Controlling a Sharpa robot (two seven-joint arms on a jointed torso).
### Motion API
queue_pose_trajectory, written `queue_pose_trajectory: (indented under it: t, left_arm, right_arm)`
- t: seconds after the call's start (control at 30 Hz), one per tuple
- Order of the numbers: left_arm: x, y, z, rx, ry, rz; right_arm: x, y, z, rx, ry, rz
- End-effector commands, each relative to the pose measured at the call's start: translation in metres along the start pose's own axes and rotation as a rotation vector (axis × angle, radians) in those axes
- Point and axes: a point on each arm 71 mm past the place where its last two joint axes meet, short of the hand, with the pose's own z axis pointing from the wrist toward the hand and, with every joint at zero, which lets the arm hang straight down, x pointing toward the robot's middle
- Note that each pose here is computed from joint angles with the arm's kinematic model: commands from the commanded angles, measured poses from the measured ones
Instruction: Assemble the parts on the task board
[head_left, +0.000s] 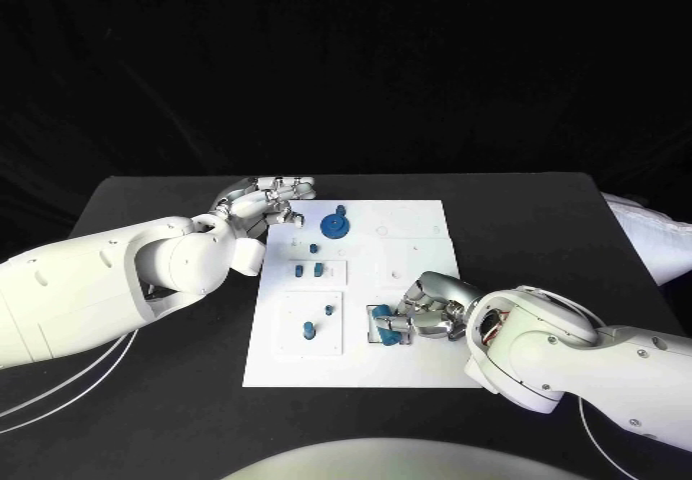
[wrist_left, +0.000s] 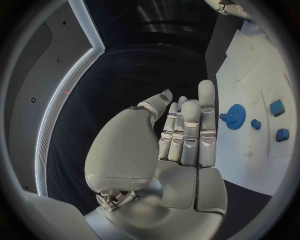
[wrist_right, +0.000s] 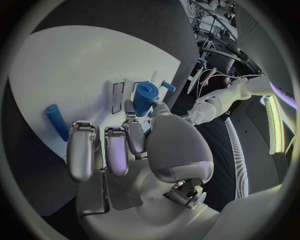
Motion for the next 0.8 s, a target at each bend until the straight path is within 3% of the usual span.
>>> queue_pose_trajectory:
  t: [0.03, 0.4, 0.8]
  left_arm:
    - [0.0028, -0.0002, 0.0, 0.003, 0.023, -0.006]
    - [0.0027, -0.0002, -0.0001, 0.002, 0.023, -0.006]
    - [0.0021, -0.0002, -0.0004, 0.001, 0.023, -0.006]
  right_arm:
    - [0.0015, 0.0, 0.0005, 0.002, 0.013, -0.059]
    - [-0.0023, 0.0025, 0.0013, -0.019, -0.048, -0.084]
    - [-0.0019, 0.0055, 0.0002, -0.043, -0.054, -0.141]
